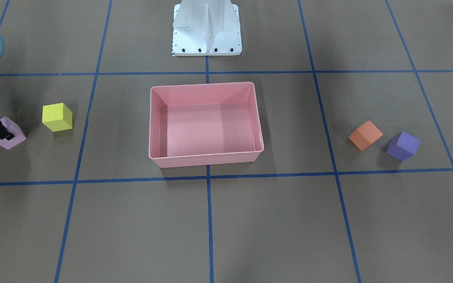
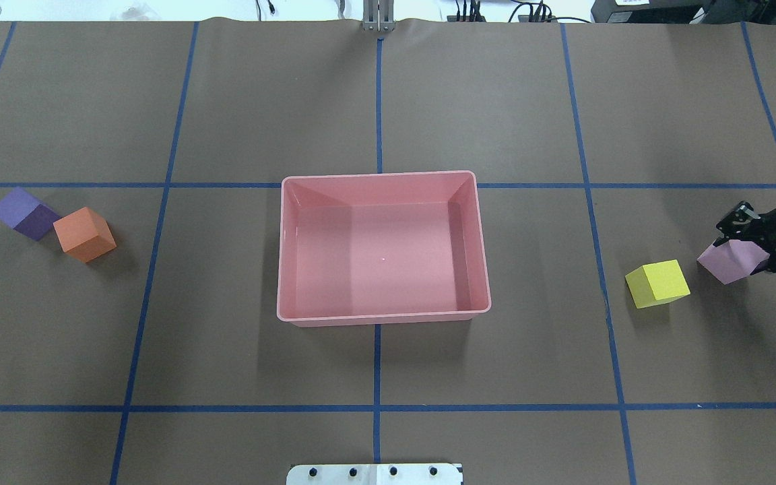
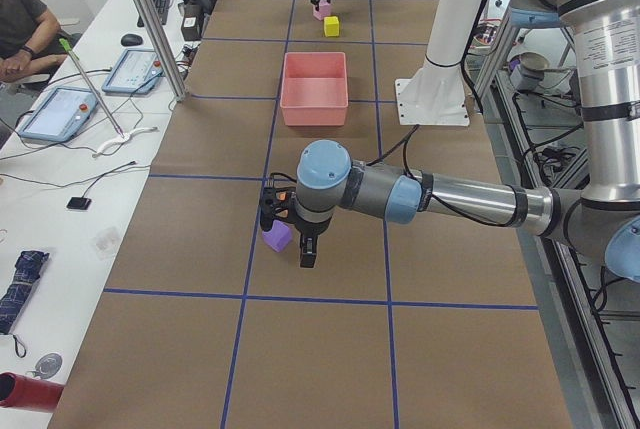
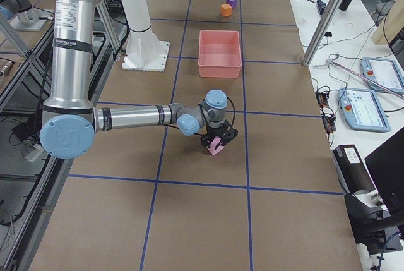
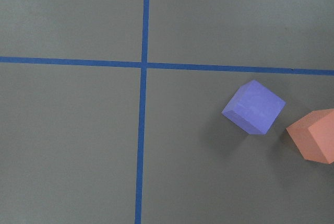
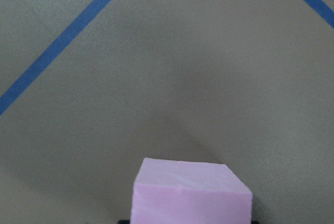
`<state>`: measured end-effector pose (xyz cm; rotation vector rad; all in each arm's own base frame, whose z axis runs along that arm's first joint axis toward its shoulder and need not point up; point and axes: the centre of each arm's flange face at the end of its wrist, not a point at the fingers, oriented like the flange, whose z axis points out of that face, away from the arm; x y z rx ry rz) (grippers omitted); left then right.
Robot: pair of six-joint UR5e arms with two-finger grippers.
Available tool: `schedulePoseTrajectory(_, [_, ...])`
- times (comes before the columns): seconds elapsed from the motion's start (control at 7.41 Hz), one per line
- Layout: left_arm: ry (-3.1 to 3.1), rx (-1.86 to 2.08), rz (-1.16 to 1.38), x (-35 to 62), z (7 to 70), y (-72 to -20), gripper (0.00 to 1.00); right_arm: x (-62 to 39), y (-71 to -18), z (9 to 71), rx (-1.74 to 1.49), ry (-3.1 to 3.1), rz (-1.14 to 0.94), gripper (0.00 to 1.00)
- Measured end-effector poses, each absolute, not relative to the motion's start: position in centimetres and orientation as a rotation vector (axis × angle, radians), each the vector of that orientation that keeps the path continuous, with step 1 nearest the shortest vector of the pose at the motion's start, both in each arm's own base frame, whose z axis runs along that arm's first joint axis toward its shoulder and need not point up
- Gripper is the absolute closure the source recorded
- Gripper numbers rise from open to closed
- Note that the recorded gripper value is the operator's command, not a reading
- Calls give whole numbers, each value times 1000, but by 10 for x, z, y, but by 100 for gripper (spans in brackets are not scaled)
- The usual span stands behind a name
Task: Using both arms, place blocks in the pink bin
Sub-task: 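Carry the light-pink cube with the right gripper into the pink bin and release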
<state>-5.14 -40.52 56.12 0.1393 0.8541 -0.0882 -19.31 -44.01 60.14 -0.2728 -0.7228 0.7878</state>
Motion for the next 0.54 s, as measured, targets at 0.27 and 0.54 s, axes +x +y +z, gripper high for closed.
schedulePoseTrajectory(0.27, [855, 138, -89, -51, 562, -405, 0, -195, -447, 543, -221, -801, 758, 100])
schedulePoseTrajectory(0.54, [856, 134, -90, -51, 563, -404, 0, -221, -483, 437, -172, -874, 729, 100])
